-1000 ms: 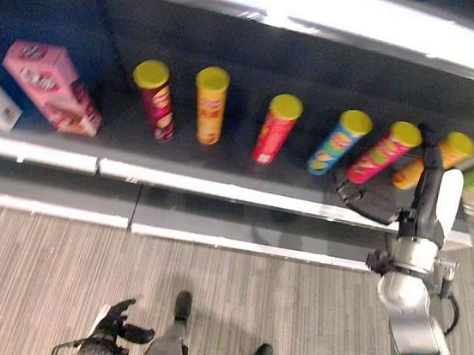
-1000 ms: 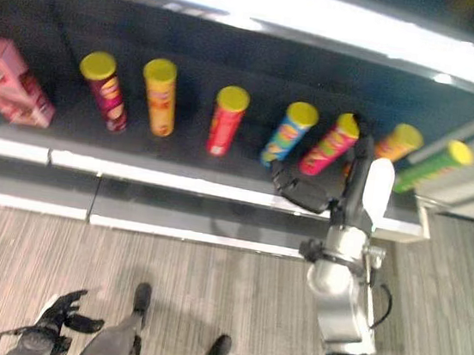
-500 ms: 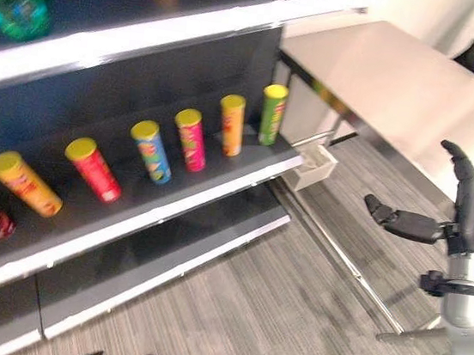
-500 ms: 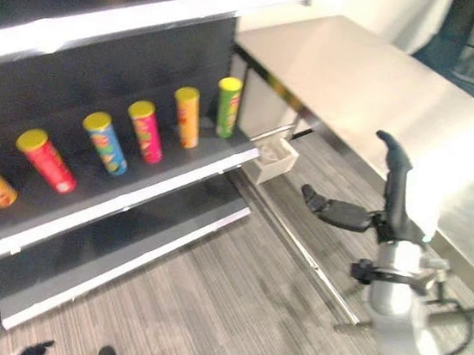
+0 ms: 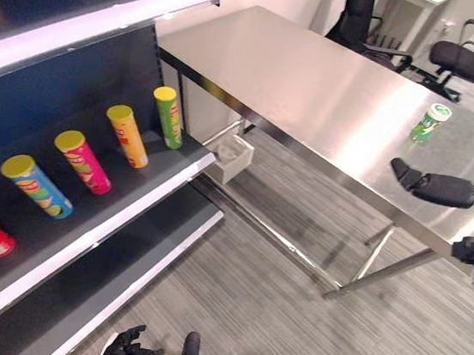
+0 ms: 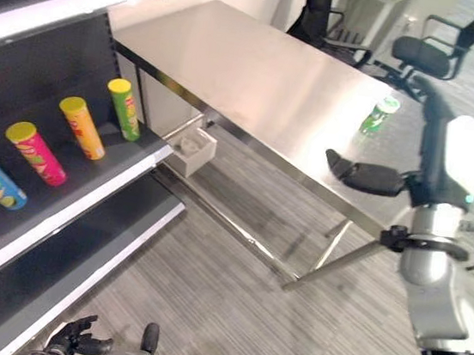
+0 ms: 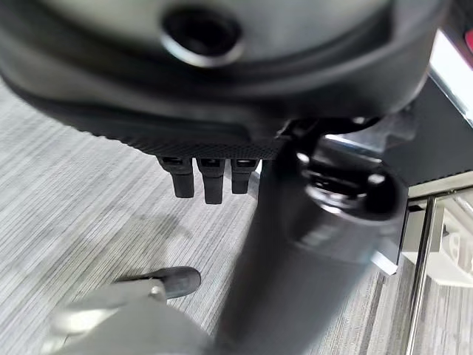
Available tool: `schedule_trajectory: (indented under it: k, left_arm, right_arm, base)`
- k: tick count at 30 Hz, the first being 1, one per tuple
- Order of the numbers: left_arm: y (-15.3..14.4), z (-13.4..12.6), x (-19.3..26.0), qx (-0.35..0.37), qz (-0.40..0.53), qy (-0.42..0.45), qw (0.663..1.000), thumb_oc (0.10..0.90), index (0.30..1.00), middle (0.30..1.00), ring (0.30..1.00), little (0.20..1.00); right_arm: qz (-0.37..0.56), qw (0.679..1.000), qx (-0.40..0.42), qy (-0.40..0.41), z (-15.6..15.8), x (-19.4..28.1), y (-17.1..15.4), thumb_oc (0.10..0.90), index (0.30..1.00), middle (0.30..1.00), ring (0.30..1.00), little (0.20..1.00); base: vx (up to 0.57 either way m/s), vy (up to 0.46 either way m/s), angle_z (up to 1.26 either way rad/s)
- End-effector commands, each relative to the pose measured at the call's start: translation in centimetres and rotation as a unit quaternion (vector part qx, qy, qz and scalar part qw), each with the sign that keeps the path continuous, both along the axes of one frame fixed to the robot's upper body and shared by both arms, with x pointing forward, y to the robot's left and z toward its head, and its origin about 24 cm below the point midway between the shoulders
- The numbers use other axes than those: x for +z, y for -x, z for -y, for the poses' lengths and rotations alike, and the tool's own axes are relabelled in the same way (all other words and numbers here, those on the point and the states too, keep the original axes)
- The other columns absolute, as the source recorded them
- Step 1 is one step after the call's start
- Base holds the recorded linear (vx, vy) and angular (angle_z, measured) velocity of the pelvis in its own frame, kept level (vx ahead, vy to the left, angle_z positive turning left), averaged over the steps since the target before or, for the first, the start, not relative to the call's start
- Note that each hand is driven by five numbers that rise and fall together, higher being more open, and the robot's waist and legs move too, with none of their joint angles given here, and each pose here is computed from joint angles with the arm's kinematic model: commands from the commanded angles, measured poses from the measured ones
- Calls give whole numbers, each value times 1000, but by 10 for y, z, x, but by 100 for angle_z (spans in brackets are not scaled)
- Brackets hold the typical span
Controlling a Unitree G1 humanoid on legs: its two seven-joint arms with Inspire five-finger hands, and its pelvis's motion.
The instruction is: Put the goods on the table back onto the shelves and tidy them up.
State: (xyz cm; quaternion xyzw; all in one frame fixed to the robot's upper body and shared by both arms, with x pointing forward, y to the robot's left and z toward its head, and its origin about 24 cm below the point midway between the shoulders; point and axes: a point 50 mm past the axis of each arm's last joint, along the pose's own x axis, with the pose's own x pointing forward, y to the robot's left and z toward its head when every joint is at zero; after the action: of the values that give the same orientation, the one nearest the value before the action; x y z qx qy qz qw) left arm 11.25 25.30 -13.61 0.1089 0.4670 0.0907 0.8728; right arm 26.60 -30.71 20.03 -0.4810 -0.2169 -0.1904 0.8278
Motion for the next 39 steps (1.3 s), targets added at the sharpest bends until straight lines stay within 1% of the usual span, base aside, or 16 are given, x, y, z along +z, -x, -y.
schedule_trajectory:
  k: [1, 3, 4, 10, 12, 17, 21, 23, 25, 27, 29, 33, 35, 36, 39]
  left_arm:
    - [-7, -11, 7, -14, 19, -24, 999, 800, 900, 900, 900, 900]
    - [1, -13, 3, -5, 3, -28, 1000, 800, 900, 900, 900, 900]
    - [8, -15, 1, -2, -10, -34, 999, 800, 900, 900, 900, 900]
    - [5, -22, 4, 3, -11, -46, 999, 800, 900, 900, 900, 900]
    - [5, -24, 5, 2, -9, -47, 999, 800, 900, 900, 900, 900]
    - [7, -27, 6, -3, -14, -51, 999, 800, 900, 900, 900, 900]
    - [1, -31, 9, 0, -4, -56, 998, 800, 900, 900, 900, 900]
    - [-2, -35, 12, 2, 3, -62, 998, 800, 900, 900, 900, 900]
    - [-2, -35, 13, 4, 5, -64, 998, 800, 900, 900, 900, 900]
    - [-6, -31, 14, 2, 19, -54, 998, 800, 900, 900, 900, 900]
    - [-15, -18, 16, -10, 43, -30, 999, 800, 900, 900, 900, 900]
    - [-22, -9, 19, -13, 60, -13, 998, 800, 900, 900, 900, 900]
    - [-26, -7, 20, -21, 66, -12, 998, 800, 900, 900, 900, 900]
    - [-31, -3, 24, -41, 73, -11, 996, 800, 900, 900, 900, 900]
    - [-33, -5, 25, -44, 74, -16, 996, 800, 900, 900, 900, 900]
  right_arm:
    - [188, 981, 39, 12, -13, 92, -2, 800, 900, 900, 900, 900]
    - [186, 982, 37, 11, -14, 91, -5, 800, 900, 900, 900, 900]
    - [182, 983, 31, 24, -15, 92, -7, 800, 900, 900, 900, 900]
    - [187, 982, 18, 22, -14, 92, -7, 800, 900, 900, 900, 900]
    - [175, 984, 5, 27, -10, 87, -7, 800, 900, 900, 900, 900]
    - [164, 986, -16, 21, -1, 85, -6, 800, 900, 900, 900, 900]
    - [159, 987, -34, 19, 5, 80, 0, 800, 900, 900, 900, 900]
    - [145, 988, -45, 27, 10, 75, 5, 800, 900, 900, 900, 900]
    - [136, 989, -48, 19, 13, 70, 6, 800, 900, 900, 900, 900]
    - [122, 991, -44, 28, 13, 71, 4, 800, 900, 900, 900, 900]
    - [115, 992, -35, 29, 11, 72, 1, 800, 900, 900, 900, 900]
    - [113, 993, -37, 21, 13, 70, -1, 800, 900, 900, 900, 900]
    - [116, 992, -40, 20, 14, 70, -1, 800, 900, 900, 900, 900]
    - [108, 993, -51, 12, 20, 67, 0, 800, 900, 900, 900, 900]
    - [99, 994, -55, 6, 23, 62, 1, 800, 900, 900, 900, 900]
  base:
    - [237, 61, -10]
    - [318, 110, -37]
    - [300, 113, -45]
    - [189, 109, -26]
    - [222, 10, -10]
    - [152, -181, -1]
    - [234, -253, 12]
    - [363, -370, 76]
    - [272, -317, 75]
    - [250, -423, 29]
    - [181, -479, 1]
    - [84, -242, 1]
    - [87, -242, -8]
    - [77, -235, 12]
    - [106, -138, 29]
